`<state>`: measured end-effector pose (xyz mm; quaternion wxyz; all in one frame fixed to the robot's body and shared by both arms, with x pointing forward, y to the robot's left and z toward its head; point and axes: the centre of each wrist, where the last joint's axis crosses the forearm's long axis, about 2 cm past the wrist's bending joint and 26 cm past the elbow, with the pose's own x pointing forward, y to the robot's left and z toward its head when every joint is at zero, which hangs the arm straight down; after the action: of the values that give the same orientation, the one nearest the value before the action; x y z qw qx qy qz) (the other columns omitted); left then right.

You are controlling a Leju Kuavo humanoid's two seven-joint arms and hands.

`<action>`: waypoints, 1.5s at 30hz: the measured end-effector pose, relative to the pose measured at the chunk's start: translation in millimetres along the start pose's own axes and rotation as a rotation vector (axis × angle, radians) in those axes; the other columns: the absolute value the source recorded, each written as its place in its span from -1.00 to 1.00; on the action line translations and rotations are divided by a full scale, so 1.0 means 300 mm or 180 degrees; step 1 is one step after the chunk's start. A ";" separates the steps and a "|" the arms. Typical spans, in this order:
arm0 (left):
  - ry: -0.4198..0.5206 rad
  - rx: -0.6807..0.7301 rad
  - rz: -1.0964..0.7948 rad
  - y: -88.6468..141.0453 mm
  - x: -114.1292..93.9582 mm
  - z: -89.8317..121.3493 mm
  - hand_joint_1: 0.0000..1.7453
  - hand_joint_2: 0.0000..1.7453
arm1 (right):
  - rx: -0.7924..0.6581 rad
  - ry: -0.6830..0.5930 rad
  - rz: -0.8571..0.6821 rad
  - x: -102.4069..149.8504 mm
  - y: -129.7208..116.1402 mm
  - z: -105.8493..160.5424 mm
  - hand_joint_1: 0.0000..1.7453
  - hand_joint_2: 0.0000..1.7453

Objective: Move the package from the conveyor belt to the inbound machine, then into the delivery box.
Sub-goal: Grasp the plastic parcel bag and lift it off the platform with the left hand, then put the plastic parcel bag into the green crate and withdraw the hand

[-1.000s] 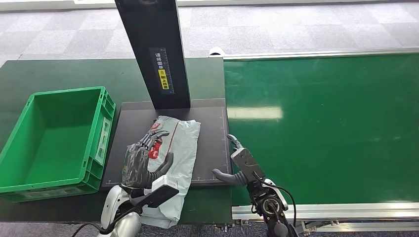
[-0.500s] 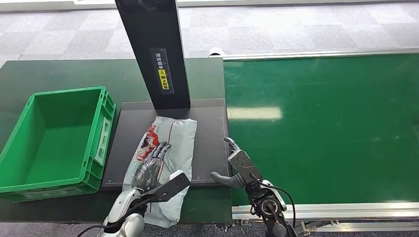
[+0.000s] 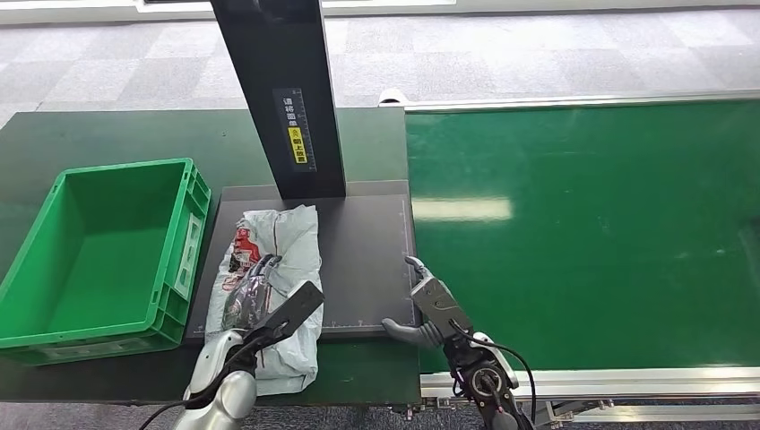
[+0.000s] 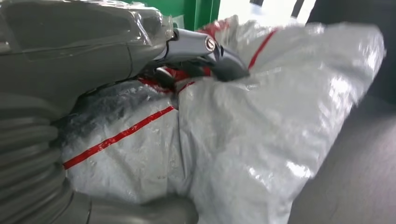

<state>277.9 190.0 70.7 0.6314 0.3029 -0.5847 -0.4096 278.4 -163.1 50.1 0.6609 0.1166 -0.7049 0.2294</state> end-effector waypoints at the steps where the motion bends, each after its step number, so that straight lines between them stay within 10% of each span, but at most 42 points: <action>1: -0.0052 0.0073 0.0019 0.001 -0.003 0.001 0.90 1.00 | -0.0003 -0.0001 -0.0003 0.000 0.001 0.002 -1.00 1.00; 12: -0.0290 0.0632 0.0276 0.002 -0.028 0.021 1.00 1.00 | -0.0018 -0.0011 -0.0014 0.008 0.001 0.006 -1.00 1.00; 16: -0.0471 0.0962 0.0420 0.008 -0.031 0.032 1.00 -1.00 | -0.0017 -0.0023 -0.0023 0.009 0.002 0.005 -1.00 1.00; 35: -0.1603 0.2398 0.1045 0.126 0.043 0.047 1.00 -1.00 | 0.0002 -0.0144 -0.0048 0.031 0.013 -0.034 -1.00 1.00; 45: -0.2009 0.3712 0.0143 0.441 0.106 0.101 1.00 -1.00 | -0.0011 -0.0161 -0.0098 0.018 0.038 -0.025 -1.00 1.00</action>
<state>269.1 228.9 204.3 0.1709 0.4482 -0.8736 -0.0818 279.1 -149.0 53.5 0.6465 0.1321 -0.7200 0.2149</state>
